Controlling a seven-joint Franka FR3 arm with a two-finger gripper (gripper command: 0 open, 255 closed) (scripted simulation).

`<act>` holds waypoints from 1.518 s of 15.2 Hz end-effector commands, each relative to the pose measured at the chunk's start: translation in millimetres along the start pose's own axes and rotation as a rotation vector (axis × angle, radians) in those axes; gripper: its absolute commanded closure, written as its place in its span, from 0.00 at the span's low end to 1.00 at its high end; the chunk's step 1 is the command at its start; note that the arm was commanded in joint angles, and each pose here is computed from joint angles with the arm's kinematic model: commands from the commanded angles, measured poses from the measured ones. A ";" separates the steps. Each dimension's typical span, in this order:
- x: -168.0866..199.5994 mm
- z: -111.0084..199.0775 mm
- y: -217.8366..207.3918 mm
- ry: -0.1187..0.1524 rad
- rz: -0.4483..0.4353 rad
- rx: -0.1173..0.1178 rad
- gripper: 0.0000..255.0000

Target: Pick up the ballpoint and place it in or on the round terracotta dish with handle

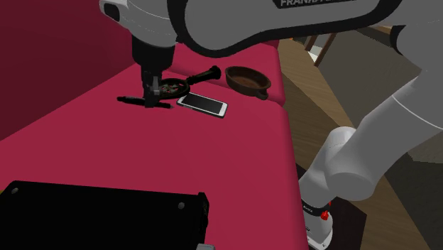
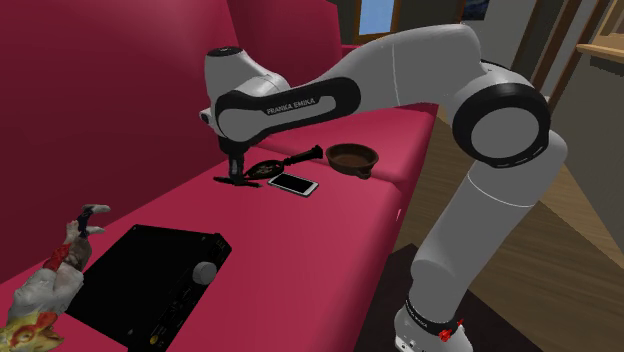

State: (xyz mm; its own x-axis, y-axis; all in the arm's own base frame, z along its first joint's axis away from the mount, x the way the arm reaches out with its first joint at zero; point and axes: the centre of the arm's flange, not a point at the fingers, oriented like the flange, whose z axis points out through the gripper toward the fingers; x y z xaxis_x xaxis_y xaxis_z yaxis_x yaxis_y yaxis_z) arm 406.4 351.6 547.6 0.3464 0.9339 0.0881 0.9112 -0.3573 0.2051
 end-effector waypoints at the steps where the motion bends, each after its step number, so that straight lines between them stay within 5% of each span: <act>1: 1.8 -10.7 2.3 0.000 0.000 0.000 1.00; 17: 8.9 -90.3 19.0 0.000 0.000 0.000 1.00; 23: -67.2 -95.0 40.0 0.000 0.000 0.000 1.00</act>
State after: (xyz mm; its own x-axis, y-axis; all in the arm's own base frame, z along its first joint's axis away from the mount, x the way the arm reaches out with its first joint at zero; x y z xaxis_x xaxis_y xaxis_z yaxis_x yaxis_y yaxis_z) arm 400.2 287.2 643.6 0.3473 0.9337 0.0873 0.9108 -0.3580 0.2057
